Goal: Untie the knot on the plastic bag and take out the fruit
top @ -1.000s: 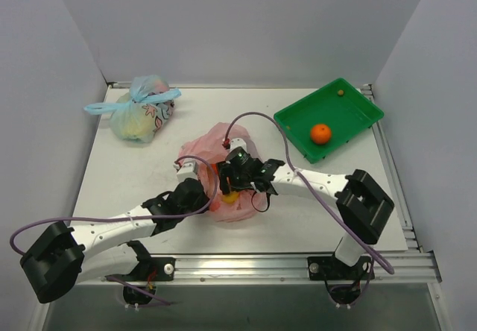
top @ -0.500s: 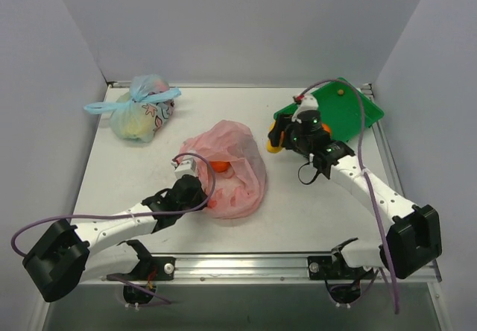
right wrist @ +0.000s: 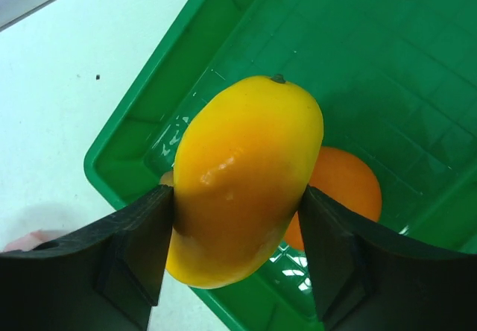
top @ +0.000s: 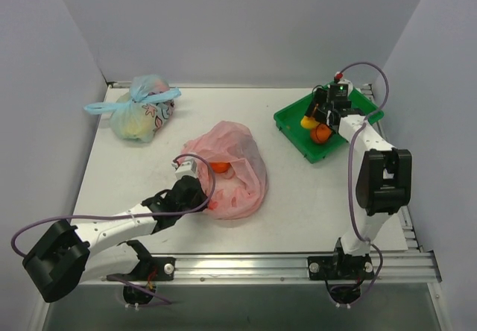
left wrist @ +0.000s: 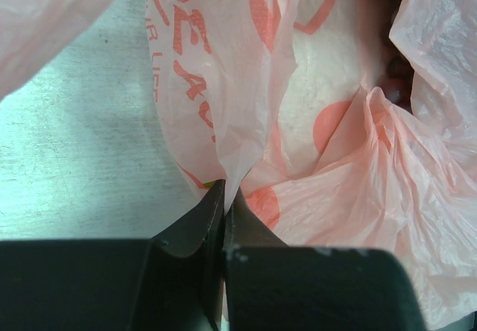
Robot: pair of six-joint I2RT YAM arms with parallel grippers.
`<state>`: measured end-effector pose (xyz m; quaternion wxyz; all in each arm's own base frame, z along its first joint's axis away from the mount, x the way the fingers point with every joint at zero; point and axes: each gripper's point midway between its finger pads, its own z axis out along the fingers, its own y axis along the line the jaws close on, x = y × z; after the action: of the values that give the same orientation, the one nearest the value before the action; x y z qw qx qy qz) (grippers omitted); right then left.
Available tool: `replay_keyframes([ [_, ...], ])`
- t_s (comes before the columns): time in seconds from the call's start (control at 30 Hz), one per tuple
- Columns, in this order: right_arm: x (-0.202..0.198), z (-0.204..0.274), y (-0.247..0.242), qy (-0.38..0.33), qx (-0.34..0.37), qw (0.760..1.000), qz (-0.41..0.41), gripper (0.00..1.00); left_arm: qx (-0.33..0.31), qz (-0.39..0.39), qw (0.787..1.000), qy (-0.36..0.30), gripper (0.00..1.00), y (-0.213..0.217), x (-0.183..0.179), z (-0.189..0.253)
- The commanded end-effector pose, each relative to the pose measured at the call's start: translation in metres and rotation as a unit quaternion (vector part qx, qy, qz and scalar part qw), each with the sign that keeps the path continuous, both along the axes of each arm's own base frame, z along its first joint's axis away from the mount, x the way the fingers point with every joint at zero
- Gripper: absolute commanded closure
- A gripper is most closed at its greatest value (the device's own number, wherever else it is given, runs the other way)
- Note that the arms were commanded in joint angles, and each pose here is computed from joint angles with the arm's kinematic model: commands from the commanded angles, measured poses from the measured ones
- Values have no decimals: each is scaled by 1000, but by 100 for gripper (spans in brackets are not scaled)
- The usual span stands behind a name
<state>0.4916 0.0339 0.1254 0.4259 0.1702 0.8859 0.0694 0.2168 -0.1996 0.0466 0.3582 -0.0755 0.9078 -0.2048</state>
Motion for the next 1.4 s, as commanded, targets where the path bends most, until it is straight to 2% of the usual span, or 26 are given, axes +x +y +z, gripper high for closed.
replay_keyframes([
  [0.0,19,25,4,-25,-9,1000,17,30,-19,-3,1000,-16,93,-5,3,8],
  [0.03,18,25,3,-18,-12,1000,16,14,-19,-3,1000,-17,93,-5,4,9],
  [0.13,15,27,1,-15,-22,1000,16,2,-30,-6,999,-28,93,-10,8,15],
  [0.2,10,33,2,-18,-24,999,17,0,-31,-7,999,-29,93,-11,8,16],
  [0.4,-31,47,48,-16,-64,993,97,1,-33,-9,999,-30,93,-12,9,19],
  [0.63,-117,50,147,-24,-77,966,246,6,-35,-9,999,-24,93,-11,5,25],
  [0.67,-136,49,173,-25,-77,955,284,6,-37,-10,999,-24,93,-12,4,26],
  [0.77,-171,45,204,-25,-71,940,333,7,-42,-9,999,-26,93,-12,4,29],
  [0.9,-225,32,265,-15,-40,891,452,15,-42,-8,999,-22,93,-12,2,29],
  [0.97,-237,27,285,-5,-15,873,488,17,-44,-6,999,-23,93,-12,2,32],
  [1.07,-238,13,301,12,-10,870,493,23,-42,-3,999,-20,93,-11,2,34],
  [1.23,-223,-8,323,32,-1,868,495,27,-46,3,999,-24,93,-9,1,41],
  [1.37,-202,-18,331,33,-9,883,468,26,-50,-1,998,-23,93,-11,1,44],
])
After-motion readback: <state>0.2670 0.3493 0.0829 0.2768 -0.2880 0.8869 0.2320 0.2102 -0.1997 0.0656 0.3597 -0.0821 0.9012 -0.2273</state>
